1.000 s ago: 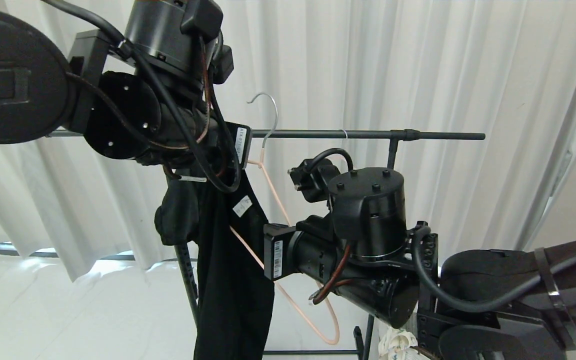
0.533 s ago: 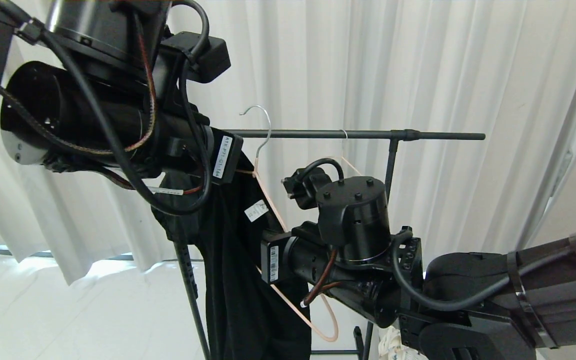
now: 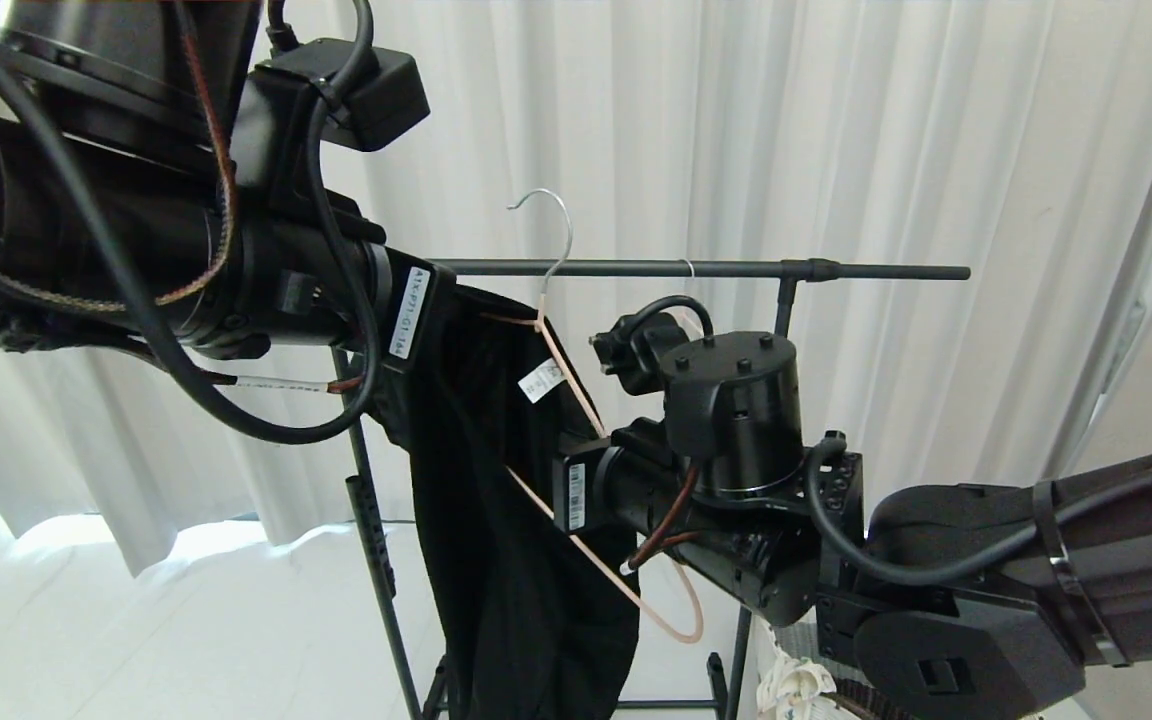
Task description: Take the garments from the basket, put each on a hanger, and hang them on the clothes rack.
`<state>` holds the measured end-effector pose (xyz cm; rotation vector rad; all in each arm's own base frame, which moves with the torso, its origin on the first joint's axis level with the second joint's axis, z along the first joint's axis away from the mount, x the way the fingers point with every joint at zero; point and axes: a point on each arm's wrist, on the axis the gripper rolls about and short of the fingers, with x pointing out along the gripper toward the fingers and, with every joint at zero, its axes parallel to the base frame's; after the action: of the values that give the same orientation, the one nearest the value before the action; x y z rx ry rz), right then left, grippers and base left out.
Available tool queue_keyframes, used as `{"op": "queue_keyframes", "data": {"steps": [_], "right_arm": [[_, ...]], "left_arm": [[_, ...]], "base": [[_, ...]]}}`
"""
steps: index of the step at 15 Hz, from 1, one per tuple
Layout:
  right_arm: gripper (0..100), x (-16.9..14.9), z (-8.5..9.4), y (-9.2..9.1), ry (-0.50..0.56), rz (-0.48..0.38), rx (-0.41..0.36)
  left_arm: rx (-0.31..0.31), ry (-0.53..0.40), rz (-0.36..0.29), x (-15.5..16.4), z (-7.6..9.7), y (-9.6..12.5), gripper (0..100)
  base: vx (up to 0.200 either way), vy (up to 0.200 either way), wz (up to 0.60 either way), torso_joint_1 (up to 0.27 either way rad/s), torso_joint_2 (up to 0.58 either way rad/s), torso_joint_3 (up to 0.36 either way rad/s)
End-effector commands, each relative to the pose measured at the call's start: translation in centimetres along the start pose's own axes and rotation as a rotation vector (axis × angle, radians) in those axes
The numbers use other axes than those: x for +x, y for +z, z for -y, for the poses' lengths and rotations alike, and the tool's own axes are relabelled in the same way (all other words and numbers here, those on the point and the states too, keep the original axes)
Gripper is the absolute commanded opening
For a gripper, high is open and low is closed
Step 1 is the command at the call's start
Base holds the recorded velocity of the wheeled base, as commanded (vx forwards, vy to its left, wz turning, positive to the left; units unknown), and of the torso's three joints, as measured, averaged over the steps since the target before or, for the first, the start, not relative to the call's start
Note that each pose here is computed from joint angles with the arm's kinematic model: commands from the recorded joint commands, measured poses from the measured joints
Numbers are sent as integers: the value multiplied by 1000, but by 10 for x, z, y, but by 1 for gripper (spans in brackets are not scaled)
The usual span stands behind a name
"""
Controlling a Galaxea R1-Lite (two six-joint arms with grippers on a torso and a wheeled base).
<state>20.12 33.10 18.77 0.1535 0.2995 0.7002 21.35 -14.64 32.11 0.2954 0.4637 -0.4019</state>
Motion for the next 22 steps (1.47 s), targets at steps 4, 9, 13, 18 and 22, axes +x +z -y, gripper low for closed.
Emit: {"op": "queue_keyframes", "data": {"steps": [4, 9, 13, 18, 22], "right_arm": [[0, -2, 8, 16, -7, 106, -72], [0, -12, 19, 9, -9, 207, -199], [0, -35, 45, -12, 72, 161, -298], [0, -84, 79, -45, 267, 68, -486], [0, -99, 76, -61, 368, 32, -562]], "left_arm": [[0, -4, 24, -16, -2, -3, 100], [-6, 1, 44, -27, -5, -12, 100], [173, -26, 6, -45, -4, -68, 100], [321, -260, 221, -49, 1, -116, 100], [380, -490, 283, -55, 11, -122, 100]], "base": [[0, 0, 0, 0, 0, 0], [0, 0, 0, 0, 0, 0], [0, 0, 0, 0, 0, 0], [0, 0, 0, 0, 0, 0], [0, 0, 0, 0, 0, 0]]}}
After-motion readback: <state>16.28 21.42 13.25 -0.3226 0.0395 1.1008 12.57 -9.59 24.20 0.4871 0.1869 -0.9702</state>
